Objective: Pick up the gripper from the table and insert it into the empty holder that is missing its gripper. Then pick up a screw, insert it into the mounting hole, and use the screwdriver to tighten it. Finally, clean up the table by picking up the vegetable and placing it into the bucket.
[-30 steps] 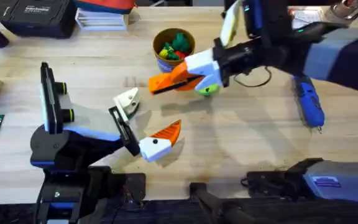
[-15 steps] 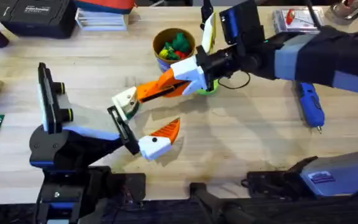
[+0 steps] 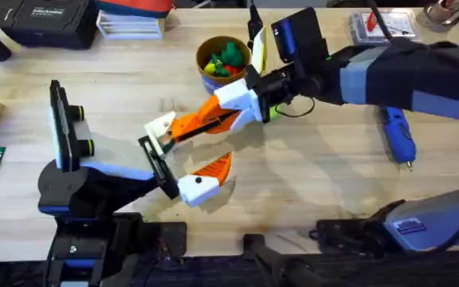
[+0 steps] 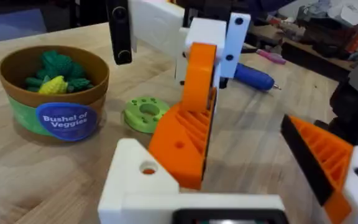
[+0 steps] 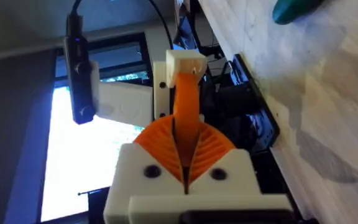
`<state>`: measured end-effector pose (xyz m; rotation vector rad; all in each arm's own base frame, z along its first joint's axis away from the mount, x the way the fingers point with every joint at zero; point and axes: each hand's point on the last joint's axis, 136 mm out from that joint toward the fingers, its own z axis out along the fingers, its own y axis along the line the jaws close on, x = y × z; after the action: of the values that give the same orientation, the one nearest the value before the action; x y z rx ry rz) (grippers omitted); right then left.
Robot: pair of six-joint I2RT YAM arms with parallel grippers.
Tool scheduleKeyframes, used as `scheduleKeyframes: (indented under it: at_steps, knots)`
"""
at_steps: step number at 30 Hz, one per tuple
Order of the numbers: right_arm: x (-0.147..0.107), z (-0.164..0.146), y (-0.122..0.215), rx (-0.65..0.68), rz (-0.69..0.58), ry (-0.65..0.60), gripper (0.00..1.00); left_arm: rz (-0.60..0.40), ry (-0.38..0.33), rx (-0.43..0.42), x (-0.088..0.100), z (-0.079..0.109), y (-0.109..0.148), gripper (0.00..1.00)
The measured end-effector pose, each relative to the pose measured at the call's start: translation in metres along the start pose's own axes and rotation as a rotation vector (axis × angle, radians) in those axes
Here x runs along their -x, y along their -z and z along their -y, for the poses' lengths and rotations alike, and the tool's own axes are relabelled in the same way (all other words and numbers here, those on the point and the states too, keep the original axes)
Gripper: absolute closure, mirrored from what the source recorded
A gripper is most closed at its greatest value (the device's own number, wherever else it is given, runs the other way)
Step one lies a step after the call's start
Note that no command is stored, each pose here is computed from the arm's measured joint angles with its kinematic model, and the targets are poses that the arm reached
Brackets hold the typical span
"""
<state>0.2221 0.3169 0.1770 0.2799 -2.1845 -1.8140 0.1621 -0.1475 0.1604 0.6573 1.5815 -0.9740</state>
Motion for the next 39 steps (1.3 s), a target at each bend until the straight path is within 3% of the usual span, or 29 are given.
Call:
scheduleKeyframes:
  at_steps: [17, 26, 39]
  knots:
    - [0.017, 0.003, -0.01, 0.012, 0.004, -0.044, 0.994, 0.008, -0.003, 0.037, 0.001, -0.007, 0.0, 0.015]
    - [0.021, -0.002, -0.013, 0.025, 0.005, 0.051, 0.994, 0.014, -0.013, 0.064, 0.003, -0.011, 0.001, 0.015]
    - [0.009, 0.013, -0.005, 0.01, -0.028, 0.026, 0.994, -0.013, 0.018, -0.052, -0.003, 0.009, 0.001, 0.015]
